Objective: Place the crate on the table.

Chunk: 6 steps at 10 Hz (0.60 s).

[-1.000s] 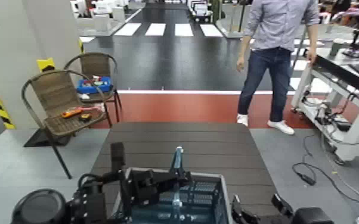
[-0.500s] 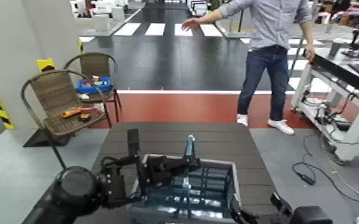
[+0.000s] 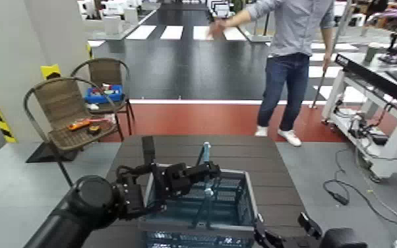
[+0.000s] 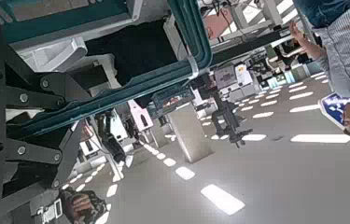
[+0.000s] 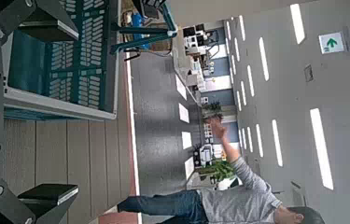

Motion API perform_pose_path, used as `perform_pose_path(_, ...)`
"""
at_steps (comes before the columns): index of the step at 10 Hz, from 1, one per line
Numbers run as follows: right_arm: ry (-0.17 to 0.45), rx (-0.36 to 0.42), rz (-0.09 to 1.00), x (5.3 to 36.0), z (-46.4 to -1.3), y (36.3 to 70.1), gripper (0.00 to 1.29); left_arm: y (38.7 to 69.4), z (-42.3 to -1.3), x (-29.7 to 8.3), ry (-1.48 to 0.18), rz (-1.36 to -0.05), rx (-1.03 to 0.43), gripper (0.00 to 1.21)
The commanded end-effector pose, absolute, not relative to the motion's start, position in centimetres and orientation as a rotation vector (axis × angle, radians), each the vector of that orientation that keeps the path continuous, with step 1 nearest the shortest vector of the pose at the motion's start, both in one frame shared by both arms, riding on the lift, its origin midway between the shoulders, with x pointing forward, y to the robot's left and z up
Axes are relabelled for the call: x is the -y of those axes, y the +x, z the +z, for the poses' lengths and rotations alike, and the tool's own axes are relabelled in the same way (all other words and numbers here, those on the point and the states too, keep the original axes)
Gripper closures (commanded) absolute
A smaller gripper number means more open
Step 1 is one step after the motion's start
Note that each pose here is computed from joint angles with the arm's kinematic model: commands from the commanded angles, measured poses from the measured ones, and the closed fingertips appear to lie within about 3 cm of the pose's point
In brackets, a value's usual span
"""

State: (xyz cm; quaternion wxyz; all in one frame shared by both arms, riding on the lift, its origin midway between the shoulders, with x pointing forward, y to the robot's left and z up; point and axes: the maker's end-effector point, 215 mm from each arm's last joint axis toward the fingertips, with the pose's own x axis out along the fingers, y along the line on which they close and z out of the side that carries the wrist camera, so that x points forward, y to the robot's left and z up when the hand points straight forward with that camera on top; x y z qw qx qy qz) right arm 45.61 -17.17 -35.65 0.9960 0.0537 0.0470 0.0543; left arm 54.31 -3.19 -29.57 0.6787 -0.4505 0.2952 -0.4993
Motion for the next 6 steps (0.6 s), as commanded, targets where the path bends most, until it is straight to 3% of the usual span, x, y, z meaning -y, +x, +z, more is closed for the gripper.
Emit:
perform_pose_path(1, 0.111, -0.087, 0.112, 17.0, -35.4, 45.7, 0.15, 55.6, -30.4, 2.8, -1.011, -1.089, -0.658, 1.16)
perform_pose_path(6, 0.119, -0.087, 0.116, 16.8, -35.5, 45.7, 0.15, 56.2, -32.3, 2.2, -1.039, -1.057, -0.682, 1.16)
